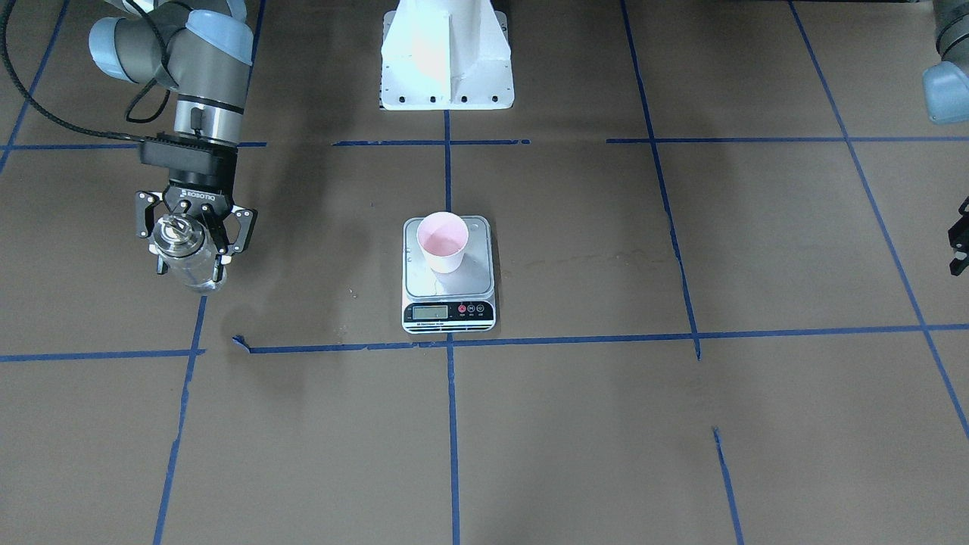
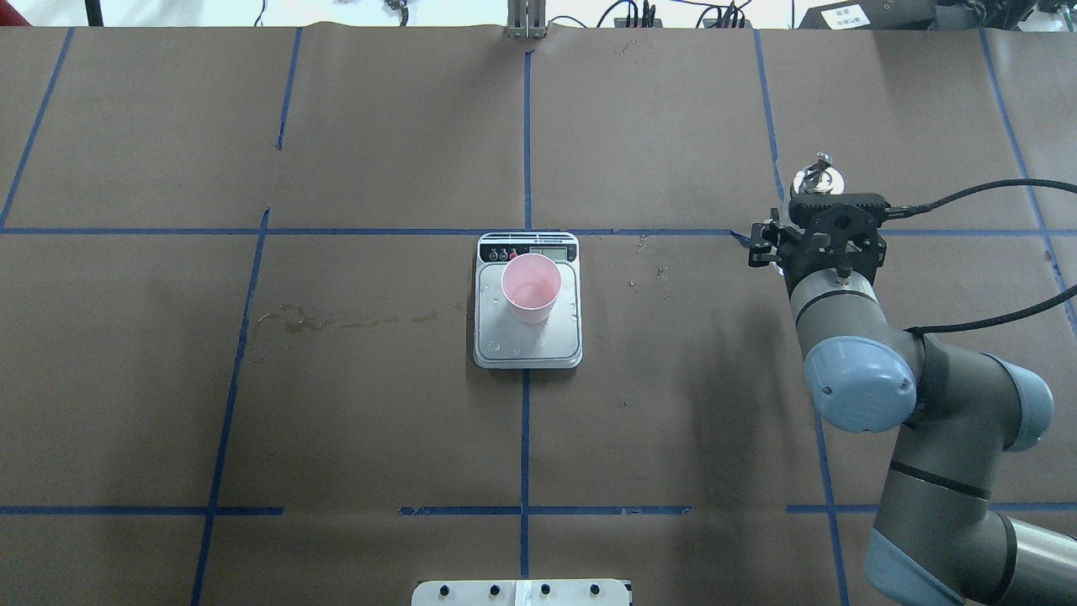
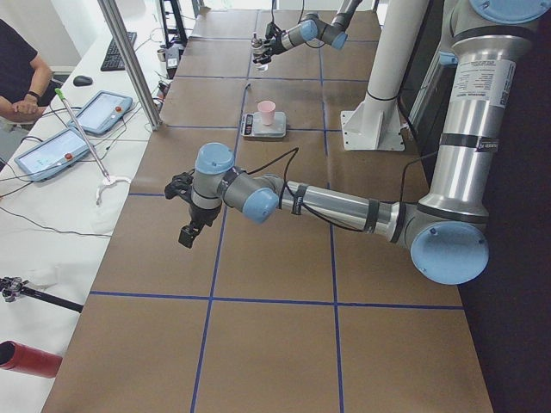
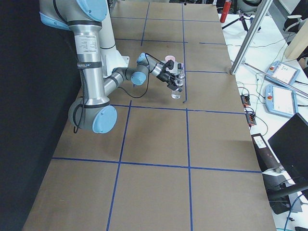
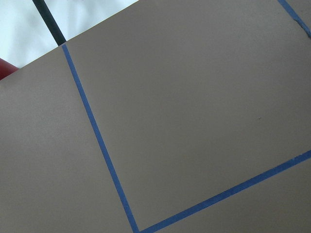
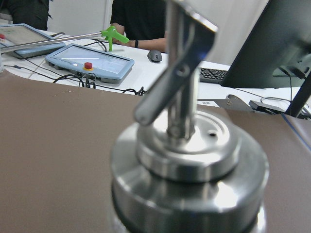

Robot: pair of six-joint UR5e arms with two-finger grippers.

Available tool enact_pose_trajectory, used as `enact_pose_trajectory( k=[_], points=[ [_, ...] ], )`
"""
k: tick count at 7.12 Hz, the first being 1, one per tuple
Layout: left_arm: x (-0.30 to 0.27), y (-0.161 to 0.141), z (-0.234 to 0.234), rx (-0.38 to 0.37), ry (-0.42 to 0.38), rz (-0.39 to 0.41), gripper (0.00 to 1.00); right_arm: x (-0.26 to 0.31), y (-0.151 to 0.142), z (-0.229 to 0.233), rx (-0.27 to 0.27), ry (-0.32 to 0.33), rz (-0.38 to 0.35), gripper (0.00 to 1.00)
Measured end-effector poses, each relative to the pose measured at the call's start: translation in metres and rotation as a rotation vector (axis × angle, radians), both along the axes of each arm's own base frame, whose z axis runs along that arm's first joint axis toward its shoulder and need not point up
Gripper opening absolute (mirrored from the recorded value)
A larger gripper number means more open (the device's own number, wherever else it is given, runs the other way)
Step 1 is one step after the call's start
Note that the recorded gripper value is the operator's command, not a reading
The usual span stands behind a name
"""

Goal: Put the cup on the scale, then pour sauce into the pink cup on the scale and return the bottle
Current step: 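Lower the bottle to its original spot with the right gripper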

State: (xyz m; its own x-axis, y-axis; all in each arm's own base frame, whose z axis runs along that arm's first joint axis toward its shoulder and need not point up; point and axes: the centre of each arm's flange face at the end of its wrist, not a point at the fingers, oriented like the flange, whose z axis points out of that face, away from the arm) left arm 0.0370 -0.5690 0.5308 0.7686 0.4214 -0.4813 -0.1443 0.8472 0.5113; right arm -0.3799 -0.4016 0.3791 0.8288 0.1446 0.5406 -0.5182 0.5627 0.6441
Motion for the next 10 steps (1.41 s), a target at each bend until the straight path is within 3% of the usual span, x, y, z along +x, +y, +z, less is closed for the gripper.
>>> enact_pose_trajectory(
  k=[2,3,6,10],
  points=[
    [-0.002,0.000,-0.001,0.003,0.000,-0.004,1.00,0.004,0.007,0.017,-0.073,-0.121,0.067,0.00],
    [-0.002,0.000,-0.002,0.004,-0.001,-0.005,1.00,0.003,0.009,0.027,-0.086,-0.141,0.094,0.00],
    [-0.003,0.000,-0.002,0.006,-0.004,-0.007,1.00,-0.011,0.027,0.051,-0.078,-0.144,0.136,0.00],
    [-0.003,-0.002,-0.004,0.012,-0.004,-0.008,1.00,-0.024,0.035,0.067,-0.091,-0.138,0.140,0.00]
  ],
)
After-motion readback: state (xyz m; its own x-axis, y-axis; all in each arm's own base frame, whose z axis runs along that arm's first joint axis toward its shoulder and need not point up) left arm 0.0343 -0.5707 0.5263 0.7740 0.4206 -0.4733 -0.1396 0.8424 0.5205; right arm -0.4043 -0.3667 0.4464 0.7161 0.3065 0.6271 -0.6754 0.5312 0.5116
